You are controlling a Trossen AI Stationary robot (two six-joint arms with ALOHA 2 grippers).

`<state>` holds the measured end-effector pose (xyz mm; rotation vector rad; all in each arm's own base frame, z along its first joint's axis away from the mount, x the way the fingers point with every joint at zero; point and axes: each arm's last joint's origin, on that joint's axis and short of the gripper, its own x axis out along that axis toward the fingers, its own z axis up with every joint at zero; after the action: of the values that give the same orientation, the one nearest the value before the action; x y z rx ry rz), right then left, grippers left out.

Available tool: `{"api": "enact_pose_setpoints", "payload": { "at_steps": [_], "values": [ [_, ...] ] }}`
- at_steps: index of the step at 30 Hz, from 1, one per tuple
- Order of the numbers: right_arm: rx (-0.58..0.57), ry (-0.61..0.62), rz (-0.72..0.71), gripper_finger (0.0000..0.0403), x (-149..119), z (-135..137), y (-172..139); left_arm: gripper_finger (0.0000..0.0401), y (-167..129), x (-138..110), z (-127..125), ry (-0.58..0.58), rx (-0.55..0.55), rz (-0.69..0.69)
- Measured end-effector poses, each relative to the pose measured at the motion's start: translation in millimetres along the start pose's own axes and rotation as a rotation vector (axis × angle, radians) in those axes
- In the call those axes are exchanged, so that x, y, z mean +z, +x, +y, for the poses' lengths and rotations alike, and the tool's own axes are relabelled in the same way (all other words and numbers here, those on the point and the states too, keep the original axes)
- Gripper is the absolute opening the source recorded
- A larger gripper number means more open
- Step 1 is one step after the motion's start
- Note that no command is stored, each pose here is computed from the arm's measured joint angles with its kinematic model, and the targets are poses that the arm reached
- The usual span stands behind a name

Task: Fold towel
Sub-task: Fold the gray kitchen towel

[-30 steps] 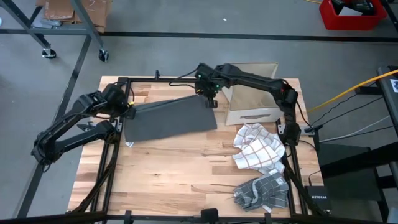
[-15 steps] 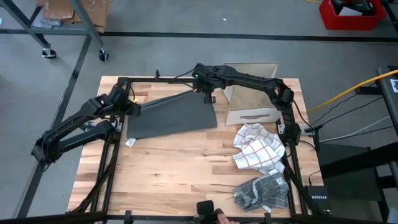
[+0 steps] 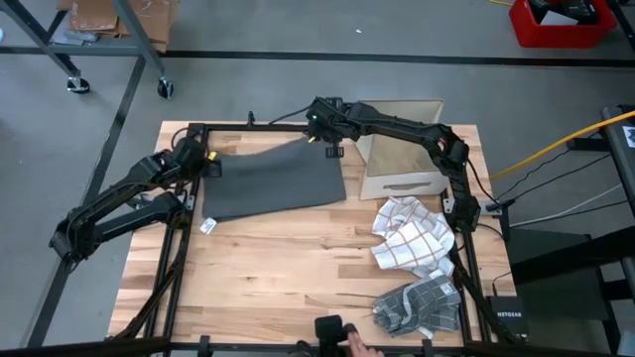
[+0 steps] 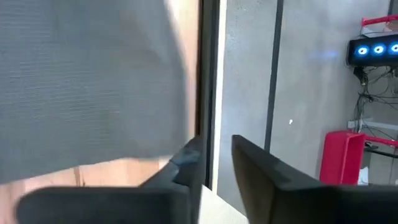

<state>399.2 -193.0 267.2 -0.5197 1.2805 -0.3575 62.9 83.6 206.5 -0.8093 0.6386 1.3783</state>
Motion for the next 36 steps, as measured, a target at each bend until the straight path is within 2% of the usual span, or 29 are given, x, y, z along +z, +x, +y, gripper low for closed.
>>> {"api": "enact_pose_setpoints", "payload": {
  "at_steps": [4,8,12,18,26,30,36],
  "values": [
    [-0.011,0.012,-0.001,0.0132,-2,-4,2,0.0134,0,0,1,-0.052,0.014,-0.006],
    [-0.008,0.033,0.002,0.0156,-5,-8,4,0.0140,0,-1,1,-0.104,0.018,0.002],
    [0.080,0.093,-0.009,0.0160,-7,-3,3,0.0137,0,-3,-2,-0.149,-0.066,0.079],
    [0.321,0.070,-0.029,0.0161,-7,16,-3,0.0125,-2,-8,-8,-0.053,-0.287,0.259],
    [0.375,0.010,-0.074,0.0160,9,39,-14,0.0095,-4,-20,-9,0.028,-0.271,0.370],
    [0.392,-0.020,-0.093,0.0138,17,53,-22,0.0069,-7,-25,-14,0.081,-0.294,0.400],
    [0.418,0.036,-0.075,0.0058,29,75,-21,0.0011,-6,-32,-21,0.173,-0.263,0.400]
  ]
}}
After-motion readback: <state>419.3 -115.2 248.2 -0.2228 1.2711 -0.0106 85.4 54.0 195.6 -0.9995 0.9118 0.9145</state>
